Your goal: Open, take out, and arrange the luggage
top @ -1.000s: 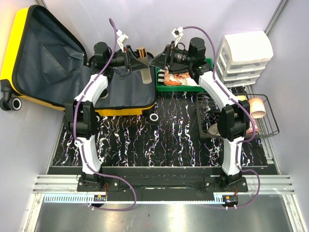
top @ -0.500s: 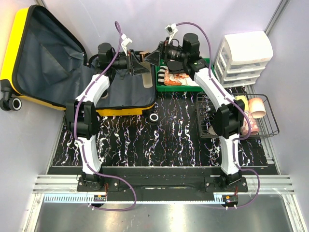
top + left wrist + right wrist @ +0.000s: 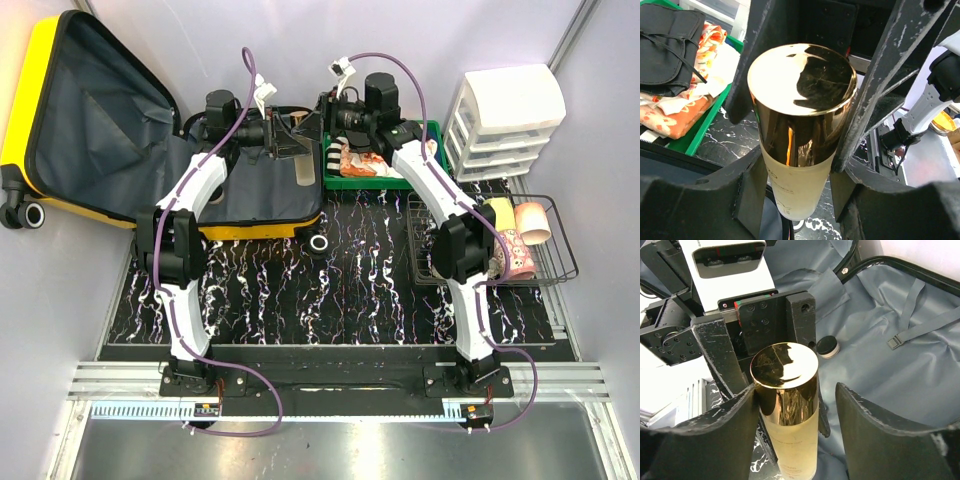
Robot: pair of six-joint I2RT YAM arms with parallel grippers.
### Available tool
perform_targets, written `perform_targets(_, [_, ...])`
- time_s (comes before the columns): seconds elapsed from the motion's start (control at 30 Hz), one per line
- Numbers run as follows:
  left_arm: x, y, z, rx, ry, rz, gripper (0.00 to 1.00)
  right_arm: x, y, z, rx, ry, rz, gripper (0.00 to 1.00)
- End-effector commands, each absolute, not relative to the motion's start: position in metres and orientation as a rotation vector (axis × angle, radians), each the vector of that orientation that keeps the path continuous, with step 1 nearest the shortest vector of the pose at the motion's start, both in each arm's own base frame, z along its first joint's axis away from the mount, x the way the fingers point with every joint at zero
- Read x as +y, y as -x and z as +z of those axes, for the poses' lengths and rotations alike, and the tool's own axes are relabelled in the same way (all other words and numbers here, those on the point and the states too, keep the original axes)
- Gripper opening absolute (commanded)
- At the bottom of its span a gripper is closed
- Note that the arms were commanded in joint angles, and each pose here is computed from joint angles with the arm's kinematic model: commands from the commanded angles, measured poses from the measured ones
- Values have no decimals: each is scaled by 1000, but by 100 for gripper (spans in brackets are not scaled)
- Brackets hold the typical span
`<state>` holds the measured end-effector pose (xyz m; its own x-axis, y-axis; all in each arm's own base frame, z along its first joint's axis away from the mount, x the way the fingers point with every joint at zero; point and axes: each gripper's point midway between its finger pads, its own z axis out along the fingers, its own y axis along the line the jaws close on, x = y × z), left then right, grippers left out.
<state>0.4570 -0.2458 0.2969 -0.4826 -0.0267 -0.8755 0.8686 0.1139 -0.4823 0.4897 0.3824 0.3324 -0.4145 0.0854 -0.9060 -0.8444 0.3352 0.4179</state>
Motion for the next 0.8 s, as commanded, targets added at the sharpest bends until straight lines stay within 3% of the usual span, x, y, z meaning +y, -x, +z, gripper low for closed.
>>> perform_targets(0.0, [-248,-442,361,1439,-962,-1357,0,392,-491,340,1631,698,1210,59])
perform_targets(0.23, [-245,-444,355,1464,-955,-1329,0,388,-496,357,1588,697,1177,0])
perform_targets(0.33, [-244,-446,352,1477,-945,-1315,6,384,-501,366,1564,681,1149,0])
perform_targets(0.37, [-244,-447,352,1482,-938,-1308,21,382,-504,369,1557,670,1140,0])
perform_targets(0.47, [-240,-452,347,1505,-916,-1286,42,375,-509,384,1515,644,1124,0])
perform_targets(0.5, [-238,-455,347,1496,-920,-1257,54,373,-511,389,1503,635,1118,0])
perform_targets(0.57, [-233,-459,341,1536,-891,-1235,61,367,-517,398,1477,607,1100,0])
perform_targets(0.7, [-223,-466,335,1561,-859,-1173,85,351,-529,410,1449,549,1059,0])
perform_targets(0.73, [-221,-467,334,1566,-853,-1163,97,347,-533,418,1417,539,1047,0])
perform_targets(0.77, [-217,-470,331,1581,-833,-1142,99,339,-538,421,1407,520,1031,0])
